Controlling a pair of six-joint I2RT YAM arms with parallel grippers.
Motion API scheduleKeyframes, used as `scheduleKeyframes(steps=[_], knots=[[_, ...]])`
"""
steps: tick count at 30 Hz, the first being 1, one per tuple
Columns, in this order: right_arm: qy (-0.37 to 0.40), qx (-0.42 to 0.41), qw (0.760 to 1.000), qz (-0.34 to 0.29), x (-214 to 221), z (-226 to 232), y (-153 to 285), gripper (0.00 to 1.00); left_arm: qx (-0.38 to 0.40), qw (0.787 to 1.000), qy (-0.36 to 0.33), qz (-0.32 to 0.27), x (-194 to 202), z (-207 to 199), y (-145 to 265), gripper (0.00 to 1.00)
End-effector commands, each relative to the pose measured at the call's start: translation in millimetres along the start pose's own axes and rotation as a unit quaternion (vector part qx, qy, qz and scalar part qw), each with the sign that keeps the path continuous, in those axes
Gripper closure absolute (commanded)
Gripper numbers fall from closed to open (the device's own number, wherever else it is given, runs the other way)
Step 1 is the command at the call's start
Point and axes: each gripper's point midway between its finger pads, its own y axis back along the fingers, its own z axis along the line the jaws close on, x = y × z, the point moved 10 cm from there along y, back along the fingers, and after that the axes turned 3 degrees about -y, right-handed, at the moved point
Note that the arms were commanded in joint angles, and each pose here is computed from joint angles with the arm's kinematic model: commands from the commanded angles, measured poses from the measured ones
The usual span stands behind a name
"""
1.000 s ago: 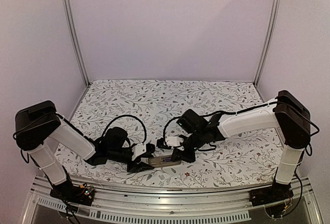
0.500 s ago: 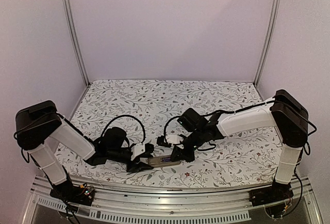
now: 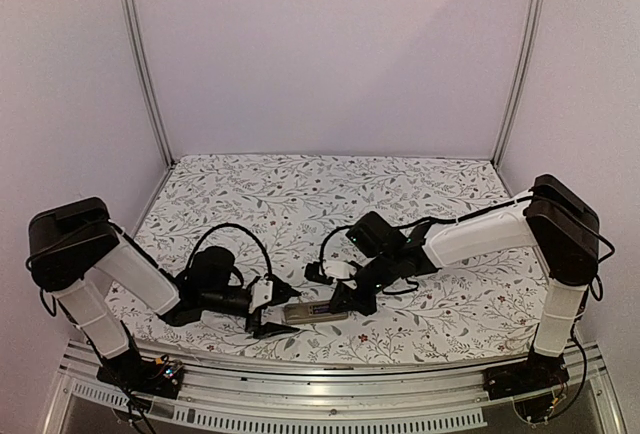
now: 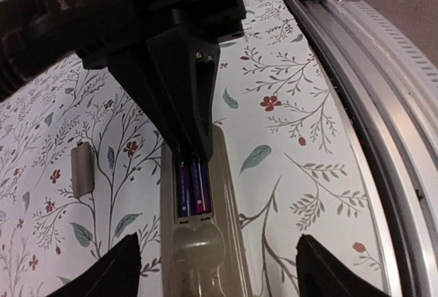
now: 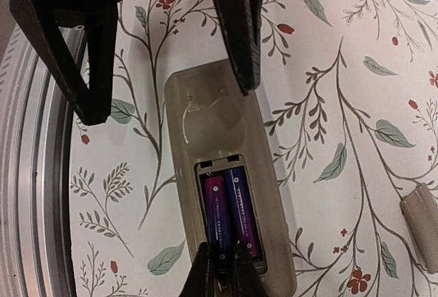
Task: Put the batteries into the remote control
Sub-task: Place the battery in the battery compartment.
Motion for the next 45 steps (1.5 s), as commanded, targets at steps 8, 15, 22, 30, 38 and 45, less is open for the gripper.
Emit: scheduleKeyframes(steps=[8,15,22,30,38,45], knots=[[-0.028,0.043,0.998,0.036,37.3,-3.9,-38.7,0.99,0.04,0.994,-0.085,-0.051,-19.8,-9.0,-32.6,0.41],[-0.038,0.044,0.998,0.035,45.2,-1.7,-37.7,0.98,-0.025,0.997,-0.073,-0.008,-17.5,6.1,-60.5,0.4],[-0.033,0.025,0.998,0.038,52.8,2.2,-35.6,0.98,-0.053,0.997,-0.04,0.035,-17.8,-3.5,-62.3,0.57],[-0.031,0.035,0.999,0.025,50.7,-1.1,-31.0,0.98,-0.032,0.996,0.041,0.067,-29.7,-7.6,-42.5,0.66],[-0.022,0.039,0.999,0.026,51.0,-2.0,-31.6,0.99,-0.073,0.985,0.131,0.082,-38.2,6.6,-53.9,0.7],[-0.018,0.04,0.999,0.021,51.8,-1.0,-29.9,0.99,-0.08,0.941,0.273,0.181,-21.9,10.7,-49.8,0.6]])
